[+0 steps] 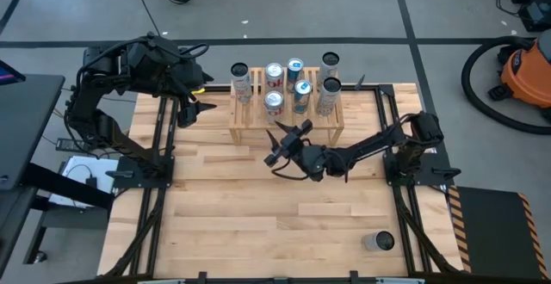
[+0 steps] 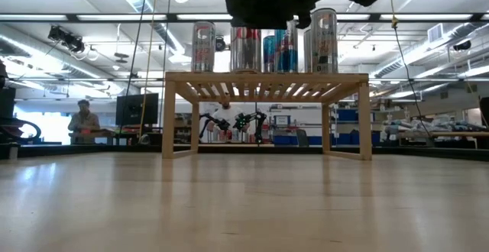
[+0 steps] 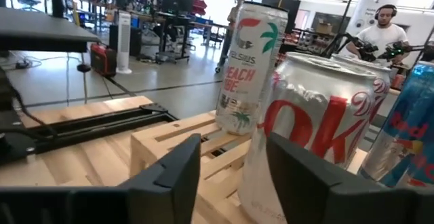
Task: Place canned beverage on shelf
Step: Put the silver soda can on the shelf aligned with the other silver soda can
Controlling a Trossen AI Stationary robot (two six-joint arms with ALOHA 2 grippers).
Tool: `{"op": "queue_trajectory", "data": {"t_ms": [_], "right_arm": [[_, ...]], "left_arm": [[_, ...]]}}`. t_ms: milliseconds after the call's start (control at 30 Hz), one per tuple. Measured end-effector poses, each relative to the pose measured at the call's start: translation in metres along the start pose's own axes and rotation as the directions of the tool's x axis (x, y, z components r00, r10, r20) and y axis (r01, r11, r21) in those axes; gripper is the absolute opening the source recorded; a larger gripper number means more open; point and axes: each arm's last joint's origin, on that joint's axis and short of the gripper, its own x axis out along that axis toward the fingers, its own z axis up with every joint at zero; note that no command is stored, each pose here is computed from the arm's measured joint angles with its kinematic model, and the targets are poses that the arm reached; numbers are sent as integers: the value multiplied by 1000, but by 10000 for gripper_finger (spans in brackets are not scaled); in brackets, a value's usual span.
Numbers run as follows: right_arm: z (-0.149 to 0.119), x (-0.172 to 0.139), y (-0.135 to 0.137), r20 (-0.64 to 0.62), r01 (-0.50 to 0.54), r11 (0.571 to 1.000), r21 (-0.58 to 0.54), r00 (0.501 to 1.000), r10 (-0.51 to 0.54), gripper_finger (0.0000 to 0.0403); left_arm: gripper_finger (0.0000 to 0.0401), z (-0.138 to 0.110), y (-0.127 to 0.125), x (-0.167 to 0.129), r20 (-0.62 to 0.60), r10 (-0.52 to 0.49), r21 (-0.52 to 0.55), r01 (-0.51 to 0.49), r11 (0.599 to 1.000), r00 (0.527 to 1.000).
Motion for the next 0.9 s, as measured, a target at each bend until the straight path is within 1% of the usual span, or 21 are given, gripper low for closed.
{"op": "queue_trajectory", "data": {"t_ms": [100, 267, 700, 800, 900], "right_arm": [[-1, 4, -3, -5, 8, 1000, -4, 1000, -8, 157], [-2, 14, -9, -7, 10, 999, 36, 1000, -10, 142], [-8, 31, -22, -33, 45, 999, 9, 998, -45, 141], [-9, 34, -24, -40, 55, 998, 18, 998, -54, 142], [-10, 36, -25, -43, 31, 999, 14, 999, -31, 142]], "left_arm": [[346, 0, 0, 0, 0, 0, 0, 0, 1000, 1000], [346, 0, 0, 0, 0, 0, -7, 0, 1000, 1000], [346, 0, 0, 0, 0, 0, -19, 0, 1000, 1000], [346, 0, 0, 0, 0, 0, -19, 0, 1000, 1000], [346, 0, 0, 0, 0, 0, -19, 0, 1000, 1000]]}}
